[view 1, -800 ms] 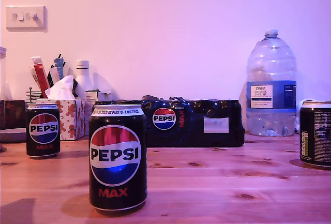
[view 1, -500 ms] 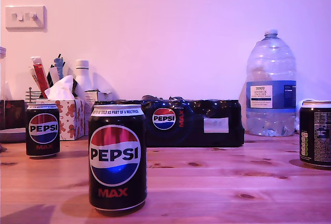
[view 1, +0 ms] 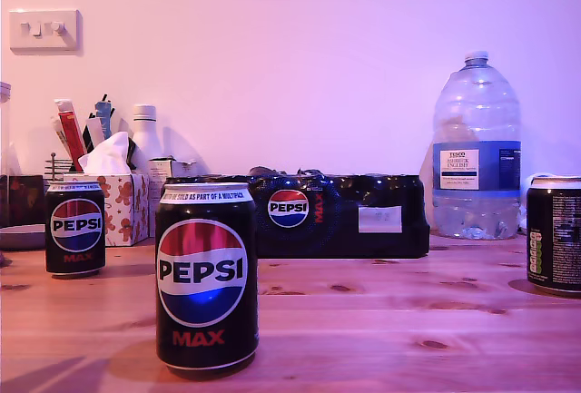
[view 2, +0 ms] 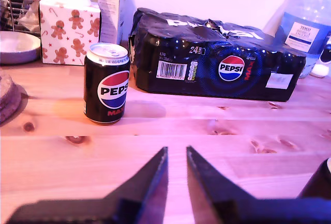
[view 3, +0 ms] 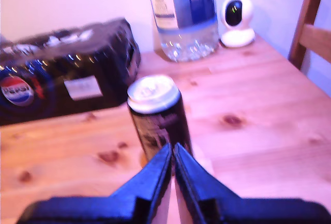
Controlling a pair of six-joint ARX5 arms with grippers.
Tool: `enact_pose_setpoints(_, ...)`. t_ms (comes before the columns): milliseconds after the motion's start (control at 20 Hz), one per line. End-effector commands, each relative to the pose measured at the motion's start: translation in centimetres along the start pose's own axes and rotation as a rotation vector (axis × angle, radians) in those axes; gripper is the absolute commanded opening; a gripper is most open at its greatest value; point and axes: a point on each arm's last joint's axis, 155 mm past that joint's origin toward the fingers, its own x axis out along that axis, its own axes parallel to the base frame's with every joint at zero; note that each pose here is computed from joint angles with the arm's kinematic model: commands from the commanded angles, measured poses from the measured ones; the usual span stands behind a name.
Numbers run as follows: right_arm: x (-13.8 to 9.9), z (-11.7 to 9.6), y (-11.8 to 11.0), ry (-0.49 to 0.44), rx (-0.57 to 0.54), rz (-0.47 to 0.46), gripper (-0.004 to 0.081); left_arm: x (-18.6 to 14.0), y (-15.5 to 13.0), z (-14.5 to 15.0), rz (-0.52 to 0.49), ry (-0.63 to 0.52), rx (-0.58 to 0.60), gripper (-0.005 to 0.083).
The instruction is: Stack up the Pepsi cans on top of each other
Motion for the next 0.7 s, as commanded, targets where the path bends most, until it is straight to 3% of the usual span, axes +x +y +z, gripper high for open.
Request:
enact_pose_setpoints(0, -0.5, 1.9, 0.7, -0.047, 0.007, 0.023, -0.001, -0.5, -0.9, 2.1, -0.023, -0.051, 0.014, 0.0114)
enact_pose_setpoints(100, -0.4, 1.7, 1.0, -0.033, 0.016, 0.035, -0.0007, -0.6, -1.2, 2.3, -0.028, -0.045, 0.014, 0.0115)
enact_pose_setpoints(300, -0.1, -1.2, 1.5, 0.107, 0.015, 0.05, 0.0, 0.1, -1.0, 0.7, -0.019, 0.065, -0.018, 0.0115)
enact_pose_setpoints(500, 0.4, -2.4, 1.9, 0.198, 0.012, 0.061, 0.0005, 1.2, -0.2, -0.2, 0.027, 0.156, -0.041, 0.0116)
enact_pose_setpoints(600, 0.8, -2.9, 1.9, 0.24, 0.023, 0.056, 0.0091, 1.9, 0.4, -0.5, 0.047, 0.179, -0.048, 0.0117)
enact_pose_setpoints(650, 1.1, -2.9, 2.0, 0.243, 0.043, 0.053, 0.0192, 2.3, 0.6, -0.7, 0.048, 0.186, -0.05, 0.012)
